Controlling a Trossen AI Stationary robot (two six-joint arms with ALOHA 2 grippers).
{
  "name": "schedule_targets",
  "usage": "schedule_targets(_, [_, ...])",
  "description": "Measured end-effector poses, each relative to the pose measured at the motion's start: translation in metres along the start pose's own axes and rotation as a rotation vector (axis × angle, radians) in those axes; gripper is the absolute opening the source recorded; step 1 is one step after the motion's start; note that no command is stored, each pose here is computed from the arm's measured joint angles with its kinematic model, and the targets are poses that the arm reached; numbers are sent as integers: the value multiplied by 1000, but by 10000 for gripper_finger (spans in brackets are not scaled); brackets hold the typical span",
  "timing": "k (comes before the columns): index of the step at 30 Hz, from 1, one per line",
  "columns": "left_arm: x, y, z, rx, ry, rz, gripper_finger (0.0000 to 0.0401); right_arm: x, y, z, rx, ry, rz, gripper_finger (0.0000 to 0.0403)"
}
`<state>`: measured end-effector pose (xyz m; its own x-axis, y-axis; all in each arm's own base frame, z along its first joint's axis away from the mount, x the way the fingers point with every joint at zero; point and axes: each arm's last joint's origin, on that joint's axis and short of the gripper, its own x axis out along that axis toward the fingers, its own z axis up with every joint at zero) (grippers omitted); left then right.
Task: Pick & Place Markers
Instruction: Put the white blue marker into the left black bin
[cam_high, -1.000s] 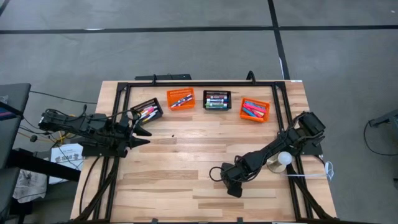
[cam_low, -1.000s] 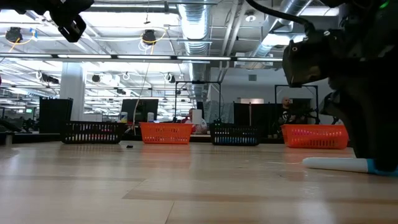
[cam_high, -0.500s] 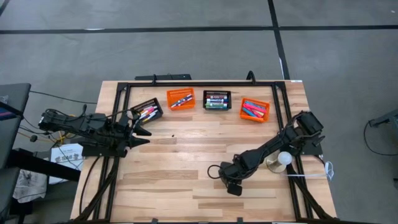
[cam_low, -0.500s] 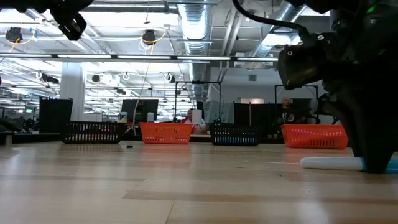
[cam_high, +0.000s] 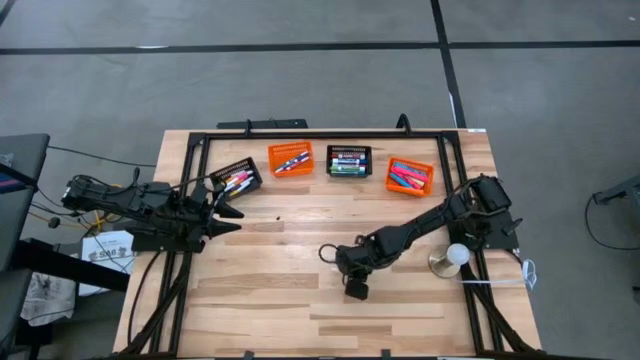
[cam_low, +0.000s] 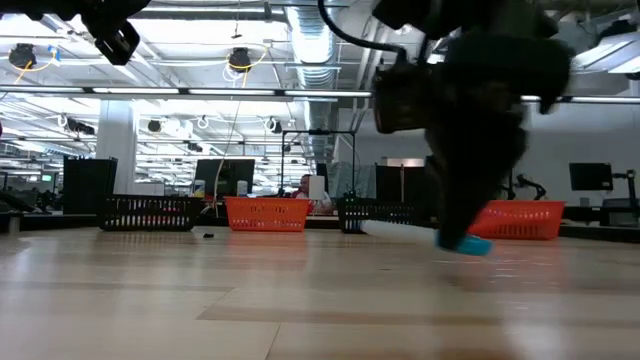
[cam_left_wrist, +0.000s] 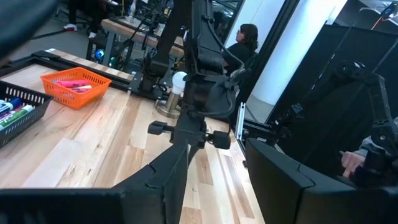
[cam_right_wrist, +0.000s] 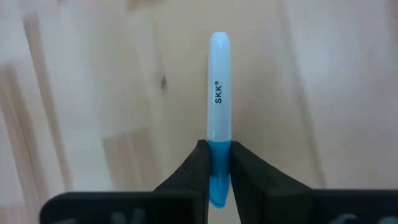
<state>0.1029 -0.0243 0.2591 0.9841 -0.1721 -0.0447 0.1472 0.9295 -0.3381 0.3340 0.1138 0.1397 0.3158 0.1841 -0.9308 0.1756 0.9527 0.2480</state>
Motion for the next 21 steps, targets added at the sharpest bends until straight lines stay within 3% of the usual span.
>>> schedule_targets(12, [11, 1, -5, 5, 56, 21, 159, -13, -18, 36, -22, -166, 189, 29])
schedule_targets(21, [25, 3, -13, -38, 121, 81, 159, -71, -35, 67, -20, -468, 295, 26])
